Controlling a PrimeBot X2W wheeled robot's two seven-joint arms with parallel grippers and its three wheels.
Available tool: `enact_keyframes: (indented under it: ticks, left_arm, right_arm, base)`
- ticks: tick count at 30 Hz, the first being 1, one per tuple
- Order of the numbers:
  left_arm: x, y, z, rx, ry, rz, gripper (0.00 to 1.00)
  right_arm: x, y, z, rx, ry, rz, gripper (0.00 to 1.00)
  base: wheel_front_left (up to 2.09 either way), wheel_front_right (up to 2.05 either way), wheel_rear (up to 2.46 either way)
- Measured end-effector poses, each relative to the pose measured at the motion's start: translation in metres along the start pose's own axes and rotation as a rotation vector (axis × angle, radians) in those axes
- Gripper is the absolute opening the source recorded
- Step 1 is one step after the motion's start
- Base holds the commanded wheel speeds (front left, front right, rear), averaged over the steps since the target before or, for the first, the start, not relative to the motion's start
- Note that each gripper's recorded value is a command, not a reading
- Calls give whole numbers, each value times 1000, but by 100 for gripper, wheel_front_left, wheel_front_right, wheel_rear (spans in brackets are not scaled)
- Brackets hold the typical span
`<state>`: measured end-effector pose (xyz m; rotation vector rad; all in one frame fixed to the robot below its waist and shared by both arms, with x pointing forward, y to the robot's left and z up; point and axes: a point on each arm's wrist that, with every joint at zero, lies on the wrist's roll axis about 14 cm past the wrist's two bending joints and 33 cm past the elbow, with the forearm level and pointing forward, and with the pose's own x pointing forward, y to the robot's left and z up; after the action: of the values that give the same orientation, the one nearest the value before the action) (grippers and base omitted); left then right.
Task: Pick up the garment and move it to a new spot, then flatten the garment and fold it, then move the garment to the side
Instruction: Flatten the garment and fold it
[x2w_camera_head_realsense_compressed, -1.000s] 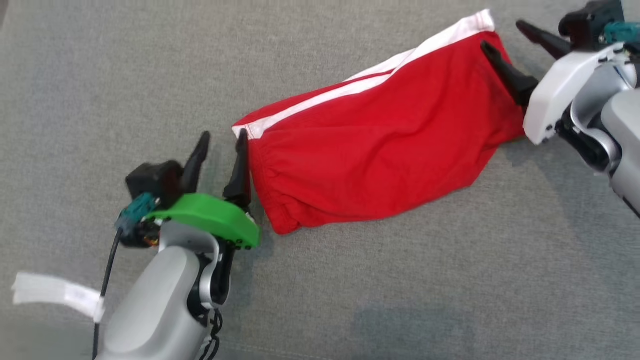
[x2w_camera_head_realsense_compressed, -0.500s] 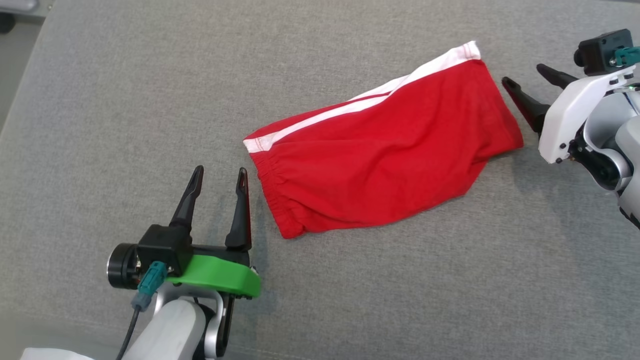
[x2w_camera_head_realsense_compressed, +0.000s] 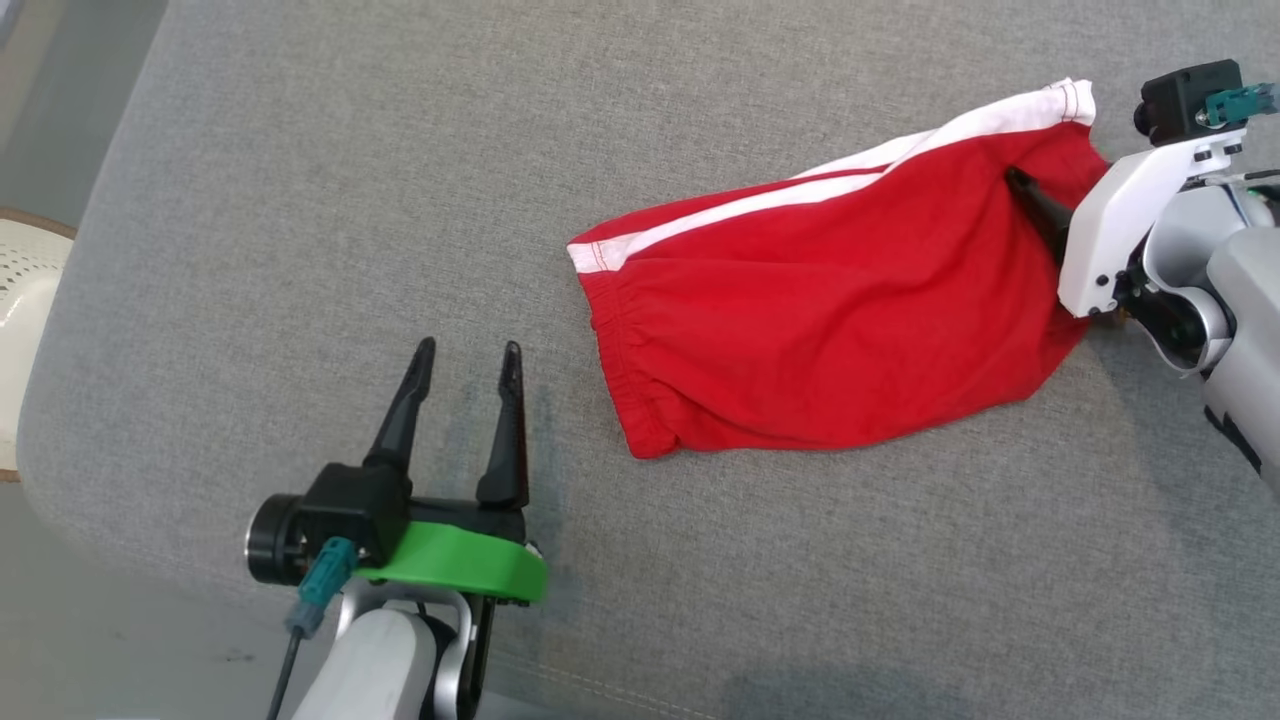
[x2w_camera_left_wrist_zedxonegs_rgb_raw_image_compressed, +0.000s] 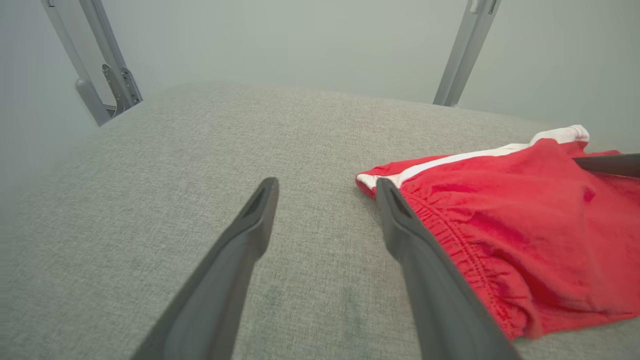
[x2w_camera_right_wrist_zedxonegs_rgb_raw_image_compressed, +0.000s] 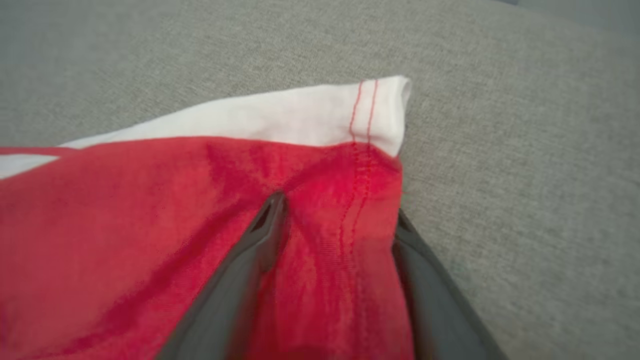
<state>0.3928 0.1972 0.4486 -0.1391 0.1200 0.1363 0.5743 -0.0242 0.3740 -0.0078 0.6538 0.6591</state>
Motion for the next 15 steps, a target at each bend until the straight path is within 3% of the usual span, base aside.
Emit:
enact_keyframes:
  ticks: [1,5,10,15]
  left_arm:
    - [-1,3,1,0,-2,6,100]
    - [-9,13,-6,6,13,28,100]
    - [-23,14,-28,8,77,20,100]
    - [-33,-1,-41,0,112,-36,100]
  right_arm:
    - [0,3,1,14,0,6,0]
    - [-4,33,1,106,-24,76,0]
    - [-20,63,2,307,-104,142,0]
    - [-56,38,-14,406,-130,62,0]
  base:
    - [0,0,0]
    - [0,0,0]
    - [0,0,0]
    - [0,0,0]
